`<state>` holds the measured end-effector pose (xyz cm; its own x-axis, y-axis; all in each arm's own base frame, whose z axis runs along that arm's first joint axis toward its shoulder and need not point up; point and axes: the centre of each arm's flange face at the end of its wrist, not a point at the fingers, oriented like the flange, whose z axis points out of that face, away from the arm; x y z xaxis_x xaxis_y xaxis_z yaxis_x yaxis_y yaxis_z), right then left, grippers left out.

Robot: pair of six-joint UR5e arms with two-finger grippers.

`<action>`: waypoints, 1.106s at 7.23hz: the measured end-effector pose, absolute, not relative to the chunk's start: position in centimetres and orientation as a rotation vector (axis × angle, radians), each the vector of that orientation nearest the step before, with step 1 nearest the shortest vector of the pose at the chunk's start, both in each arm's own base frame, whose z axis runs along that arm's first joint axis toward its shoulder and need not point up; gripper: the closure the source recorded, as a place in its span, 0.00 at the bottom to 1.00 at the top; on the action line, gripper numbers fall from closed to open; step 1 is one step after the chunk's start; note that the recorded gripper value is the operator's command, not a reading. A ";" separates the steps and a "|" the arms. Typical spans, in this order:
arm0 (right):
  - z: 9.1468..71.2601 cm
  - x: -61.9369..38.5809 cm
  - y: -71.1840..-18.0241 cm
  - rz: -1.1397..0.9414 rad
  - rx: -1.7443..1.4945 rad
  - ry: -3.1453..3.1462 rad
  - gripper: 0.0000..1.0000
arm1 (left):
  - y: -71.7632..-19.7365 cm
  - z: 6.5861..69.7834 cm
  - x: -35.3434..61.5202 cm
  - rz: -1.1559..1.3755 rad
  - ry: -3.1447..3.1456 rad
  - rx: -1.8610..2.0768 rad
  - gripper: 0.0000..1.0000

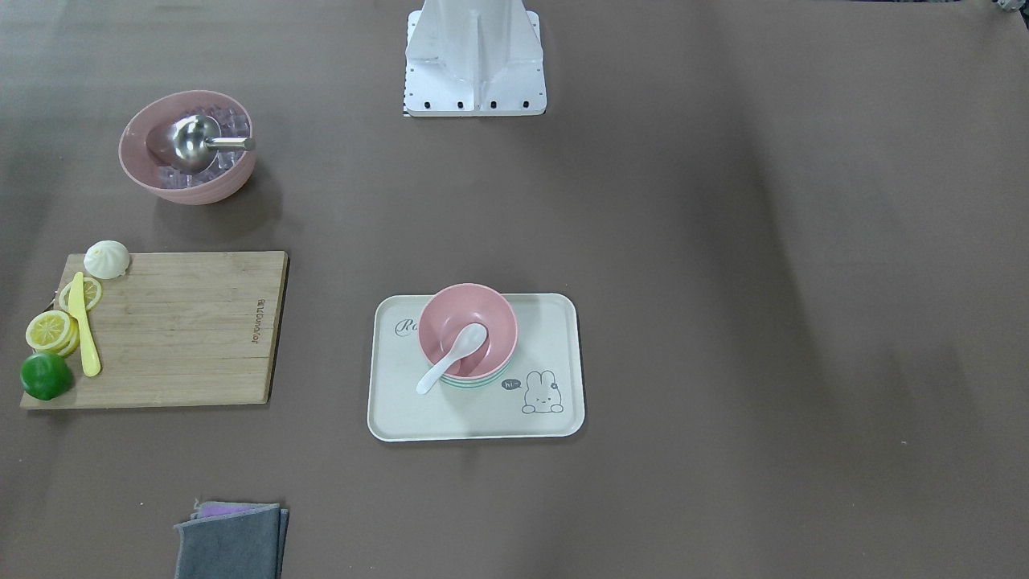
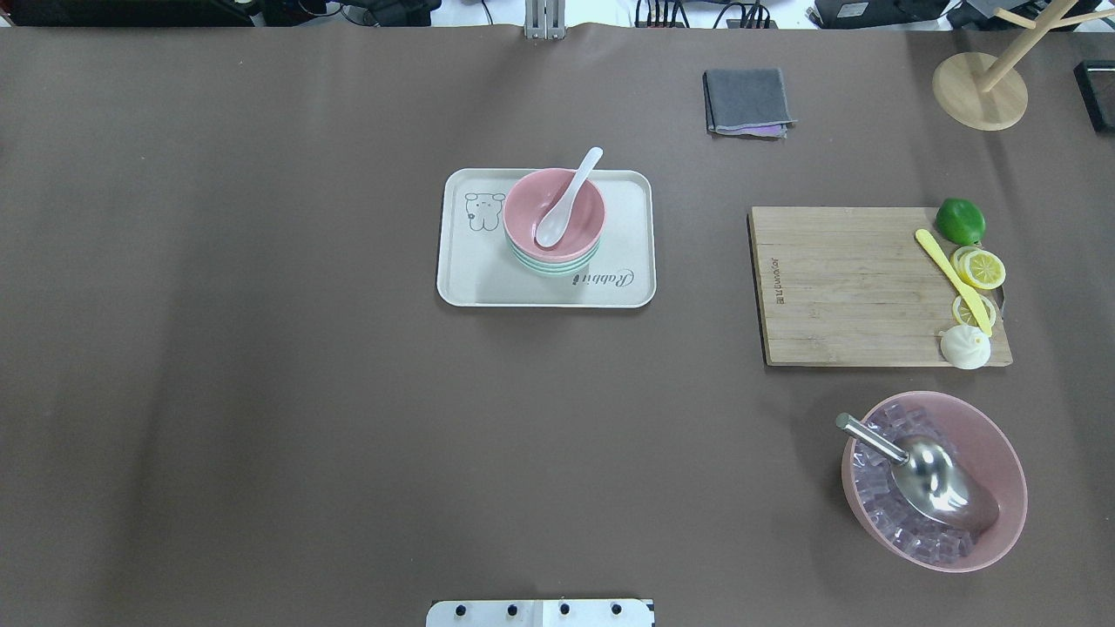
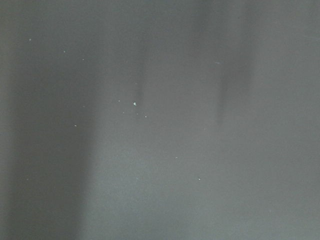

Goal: Stack pink bowl on green and place spoon

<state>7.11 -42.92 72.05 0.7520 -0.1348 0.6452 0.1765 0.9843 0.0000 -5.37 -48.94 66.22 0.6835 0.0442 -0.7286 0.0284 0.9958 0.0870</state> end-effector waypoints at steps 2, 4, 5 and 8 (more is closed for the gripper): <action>71.4 7.2 -43.4 -0.177 -0.044 -0.697 0.00 | -48.7 66.9 -5.3 -0.002 0.827 0.079 0.02; 71.1 7.1 -43.7 -0.175 -0.039 -0.695 0.00 | -48.6 68.0 -5.4 -0.010 0.824 0.063 0.02; 71.0 7.1 -43.8 -0.174 -0.037 -0.697 0.00 | -48.5 68.2 -5.4 -0.010 0.821 0.062 0.02; 70.9 7.1 -43.9 -0.178 -0.035 -0.699 0.00 | -48.3 68.4 -5.4 -0.012 0.819 0.057 0.02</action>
<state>7.06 -43.92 70.92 0.7510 -0.1513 0.6427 0.1748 0.9842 0.0274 -5.38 -48.34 68.40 0.6828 0.0115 -0.7305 0.0326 0.9984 0.0462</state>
